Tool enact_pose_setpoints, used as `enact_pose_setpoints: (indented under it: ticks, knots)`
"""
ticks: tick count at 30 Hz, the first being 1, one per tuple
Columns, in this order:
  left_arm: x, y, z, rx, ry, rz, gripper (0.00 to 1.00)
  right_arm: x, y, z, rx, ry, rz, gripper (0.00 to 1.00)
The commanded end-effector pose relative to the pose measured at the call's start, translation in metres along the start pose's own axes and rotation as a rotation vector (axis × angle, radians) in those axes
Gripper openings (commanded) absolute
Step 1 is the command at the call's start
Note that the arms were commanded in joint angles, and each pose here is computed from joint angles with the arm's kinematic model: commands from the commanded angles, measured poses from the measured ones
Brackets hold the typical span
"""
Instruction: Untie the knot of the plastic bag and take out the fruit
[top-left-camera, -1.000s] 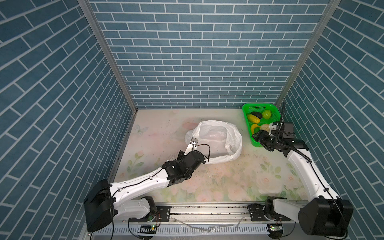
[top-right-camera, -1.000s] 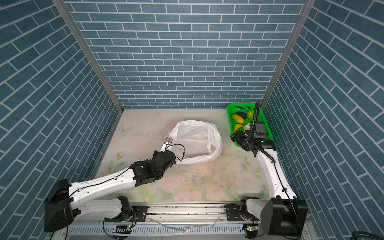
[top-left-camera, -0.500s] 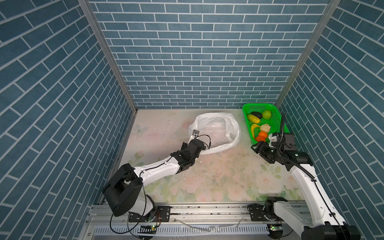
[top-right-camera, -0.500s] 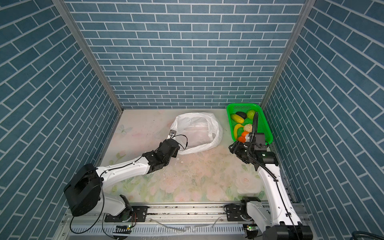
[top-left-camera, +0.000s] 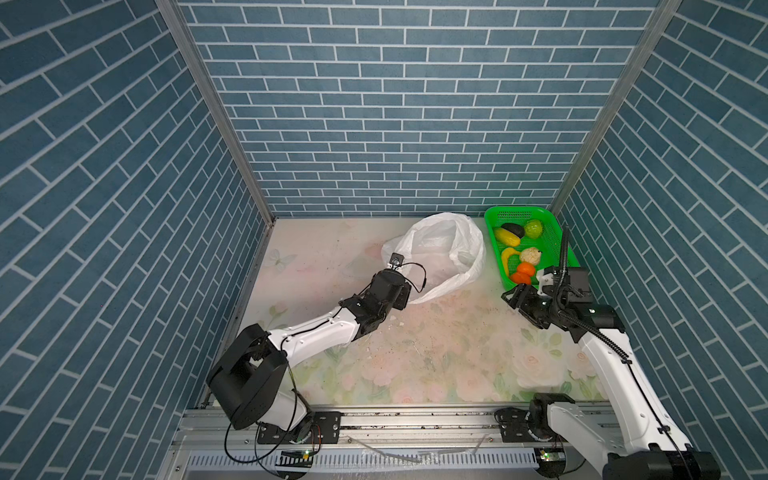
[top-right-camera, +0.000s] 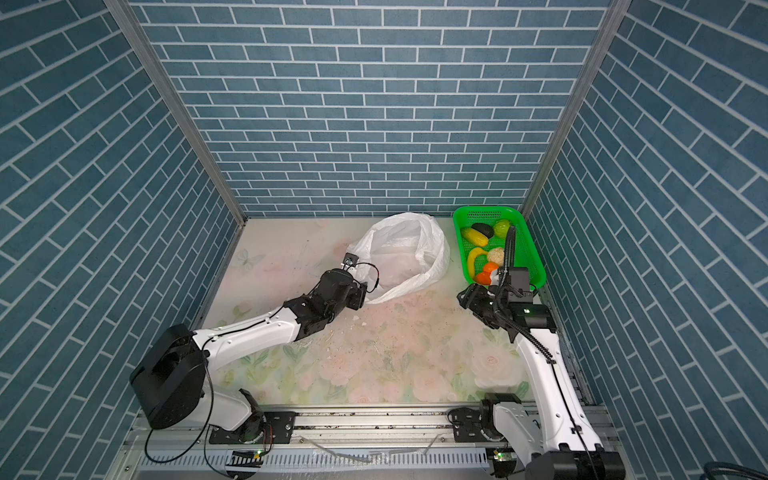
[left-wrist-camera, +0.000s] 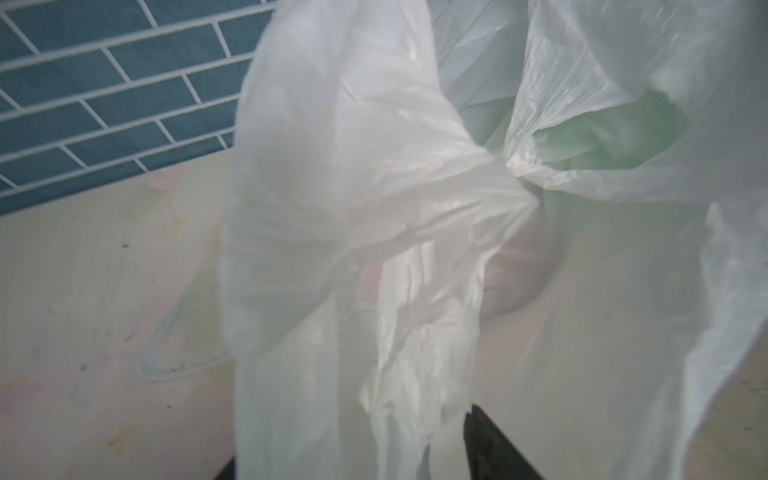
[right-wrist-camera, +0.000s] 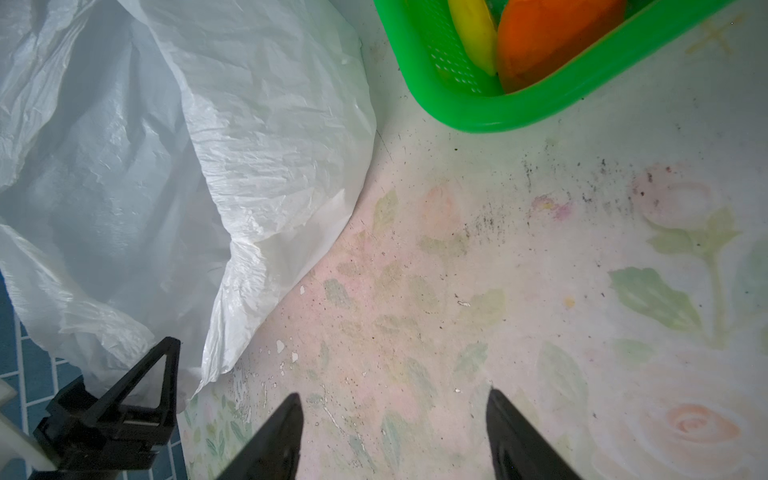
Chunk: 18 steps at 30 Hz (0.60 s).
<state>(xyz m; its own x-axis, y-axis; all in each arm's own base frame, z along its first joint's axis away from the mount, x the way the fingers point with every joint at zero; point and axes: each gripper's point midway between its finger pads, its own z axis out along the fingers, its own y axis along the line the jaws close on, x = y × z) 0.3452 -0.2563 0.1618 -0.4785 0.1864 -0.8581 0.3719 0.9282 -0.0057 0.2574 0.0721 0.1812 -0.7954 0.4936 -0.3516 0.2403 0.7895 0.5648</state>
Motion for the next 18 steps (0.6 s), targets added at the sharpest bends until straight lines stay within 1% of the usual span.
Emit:
enact_pose_setpoints:
  ticks: [1, 6, 10, 13, 16, 18]
  knots:
    - [-0.009, -0.017, -0.013, 0.126, 0.003, 0.006, 0.81, 0.011, -0.009, 0.007, 0.016, 0.030, 0.027, 0.70]
    - [-0.016, -0.016, -0.036, 0.159, -0.015, 0.007, 0.90, 0.010, -0.010, 0.012, 0.014, 0.029, 0.005, 0.71]
    - [-0.024, -0.006, -0.063, 0.150, -0.044, 0.001, 0.95, 0.003, -0.010, 0.014, 0.022, 0.013, -0.067, 0.71]
    - [-0.022, 0.011, -0.084, 0.102, -0.050, -0.023, 0.97, -0.006, -0.006, 0.015, 0.013, -0.017, -0.150, 0.73]
    - [-0.009, 0.032, -0.098, 0.022, -0.030, -0.038, 0.98, -0.016, -0.002, 0.017, 0.006, -0.056, -0.238, 0.76]
    - [0.002, 0.048, -0.105, -0.032, -0.017, -0.056, 1.00, -0.023, -0.002, 0.019, 0.013, -0.086, -0.289, 0.79]
